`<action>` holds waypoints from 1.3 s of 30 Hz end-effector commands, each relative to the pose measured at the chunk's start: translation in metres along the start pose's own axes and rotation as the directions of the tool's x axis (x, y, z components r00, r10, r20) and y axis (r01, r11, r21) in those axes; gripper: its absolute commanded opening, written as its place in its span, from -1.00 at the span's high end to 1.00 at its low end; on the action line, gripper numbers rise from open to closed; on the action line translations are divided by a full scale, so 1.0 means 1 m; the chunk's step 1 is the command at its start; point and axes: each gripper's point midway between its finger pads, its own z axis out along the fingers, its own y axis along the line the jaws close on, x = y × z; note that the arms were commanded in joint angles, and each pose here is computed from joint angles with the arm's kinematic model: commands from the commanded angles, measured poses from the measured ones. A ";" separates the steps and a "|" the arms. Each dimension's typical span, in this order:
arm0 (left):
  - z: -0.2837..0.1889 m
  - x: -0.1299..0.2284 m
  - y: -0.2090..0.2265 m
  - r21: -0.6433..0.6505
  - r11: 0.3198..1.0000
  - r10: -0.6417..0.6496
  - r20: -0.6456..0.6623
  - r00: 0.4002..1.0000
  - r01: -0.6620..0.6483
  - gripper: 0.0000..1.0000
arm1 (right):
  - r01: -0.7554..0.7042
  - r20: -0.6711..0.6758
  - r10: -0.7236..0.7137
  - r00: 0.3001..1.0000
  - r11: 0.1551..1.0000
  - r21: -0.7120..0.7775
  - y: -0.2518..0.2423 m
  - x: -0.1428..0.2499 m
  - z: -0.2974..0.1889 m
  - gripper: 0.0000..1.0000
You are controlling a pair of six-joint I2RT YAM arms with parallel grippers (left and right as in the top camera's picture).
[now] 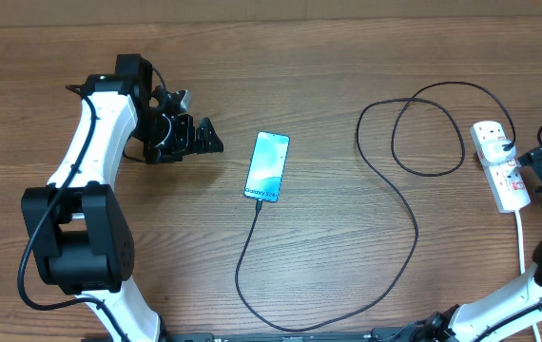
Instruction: Plug charger to phone and switch on socket
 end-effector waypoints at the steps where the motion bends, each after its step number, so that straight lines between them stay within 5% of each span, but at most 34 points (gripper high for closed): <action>1: -0.007 -0.001 -0.004 -0.002 1.000 0.010 0.021 1.000 -0.010 -0.99 | 0.019 0.038 -0.018 0.999 0.999 -0.027 0.011 -0.005 -0.010 -0.98; 39: -0.007 -0.001 -0.004 -0.002 1.000 0.010 0.021 1.000 -0.010 -0.99 | 0.049 -0.013 -0.049 0.999 0.999 -0.010 0.009 0.009 0.016 -1.00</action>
